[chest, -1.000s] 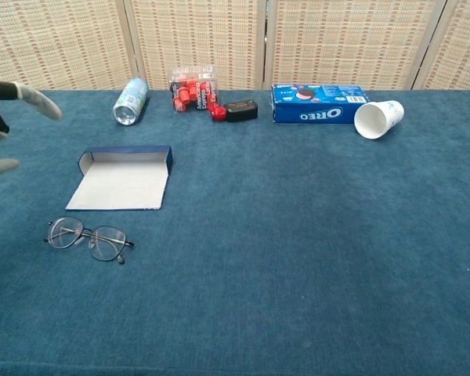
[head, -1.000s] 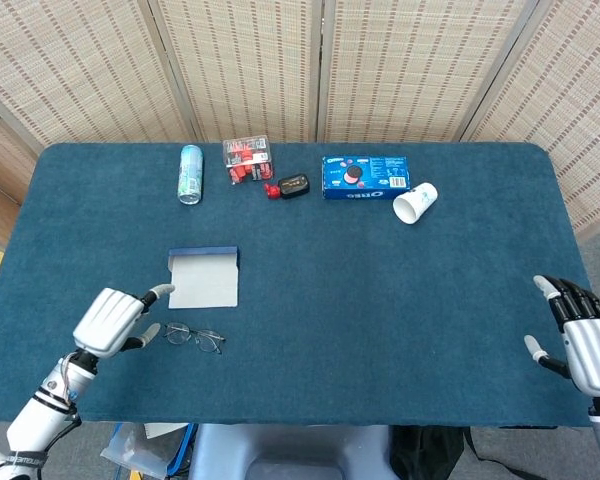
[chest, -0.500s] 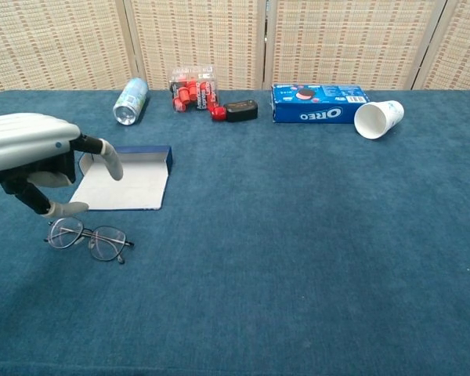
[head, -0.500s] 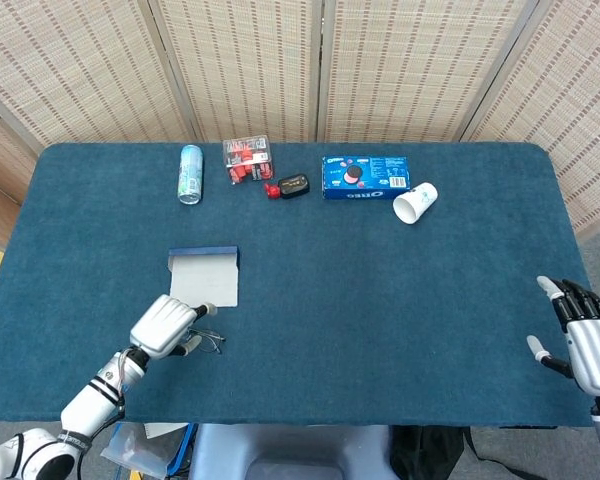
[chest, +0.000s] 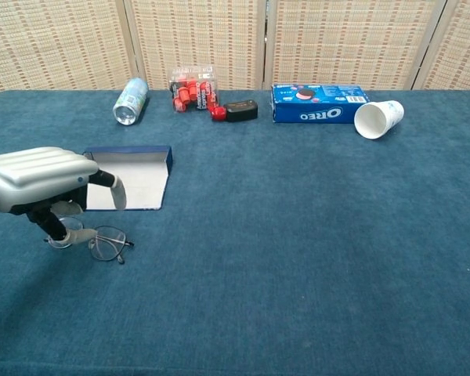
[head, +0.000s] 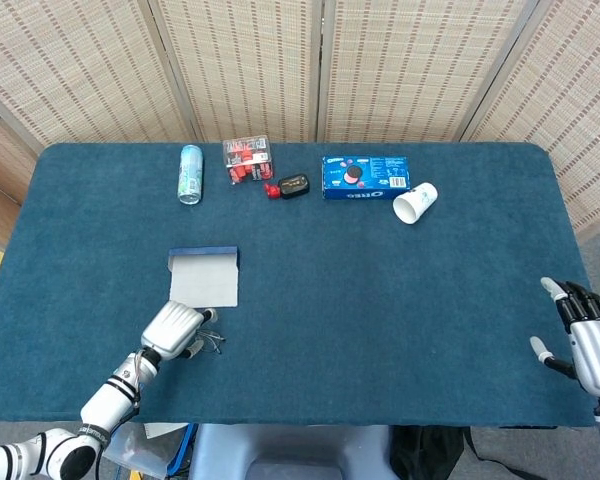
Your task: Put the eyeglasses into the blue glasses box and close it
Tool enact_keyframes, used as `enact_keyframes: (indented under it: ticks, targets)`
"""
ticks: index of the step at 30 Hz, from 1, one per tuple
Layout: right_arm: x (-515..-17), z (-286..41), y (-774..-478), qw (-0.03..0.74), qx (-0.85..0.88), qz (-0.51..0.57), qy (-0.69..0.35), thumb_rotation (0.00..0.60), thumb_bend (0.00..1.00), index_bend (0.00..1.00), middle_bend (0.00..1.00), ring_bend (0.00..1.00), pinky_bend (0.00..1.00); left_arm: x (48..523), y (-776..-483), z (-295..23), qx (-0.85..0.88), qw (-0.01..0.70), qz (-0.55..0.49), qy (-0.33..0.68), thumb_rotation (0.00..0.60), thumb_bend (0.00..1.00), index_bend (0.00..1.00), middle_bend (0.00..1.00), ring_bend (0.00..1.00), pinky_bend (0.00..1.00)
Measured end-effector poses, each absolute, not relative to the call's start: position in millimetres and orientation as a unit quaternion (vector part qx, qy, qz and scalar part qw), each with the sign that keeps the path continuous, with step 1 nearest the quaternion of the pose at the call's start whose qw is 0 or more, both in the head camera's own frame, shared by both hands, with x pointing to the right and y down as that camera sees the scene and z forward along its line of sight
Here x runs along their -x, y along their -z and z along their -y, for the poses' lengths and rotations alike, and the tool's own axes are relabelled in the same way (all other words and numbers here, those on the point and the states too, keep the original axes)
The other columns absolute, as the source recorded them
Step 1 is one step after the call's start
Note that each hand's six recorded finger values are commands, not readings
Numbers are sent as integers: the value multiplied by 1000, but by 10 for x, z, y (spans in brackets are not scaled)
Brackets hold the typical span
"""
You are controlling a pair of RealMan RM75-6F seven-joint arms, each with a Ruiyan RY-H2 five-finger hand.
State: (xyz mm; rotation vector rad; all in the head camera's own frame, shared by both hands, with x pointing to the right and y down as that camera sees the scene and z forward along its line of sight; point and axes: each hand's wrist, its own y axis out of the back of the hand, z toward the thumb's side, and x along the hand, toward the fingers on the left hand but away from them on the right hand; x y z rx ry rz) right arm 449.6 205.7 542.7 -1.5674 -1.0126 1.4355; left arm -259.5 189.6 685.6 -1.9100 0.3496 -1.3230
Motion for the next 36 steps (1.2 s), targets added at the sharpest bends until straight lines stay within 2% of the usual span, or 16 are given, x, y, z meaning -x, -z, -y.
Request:
enact_keyframes:
  ticks: [22,36]
  targets:
    - [-4525,-2086,-5424,382,614,400,-563,600,276,71,161,100,154,2664,-7073,-1924,739,372,-138,545,600,319,446,1000,1000,1000]
    - [-4544,-2094,-5414,382,612,402,-564,600,275,71,161,100,154,2693,-7113,-1922,736,369,-142,550,600,392,538,1000,1000,1000]
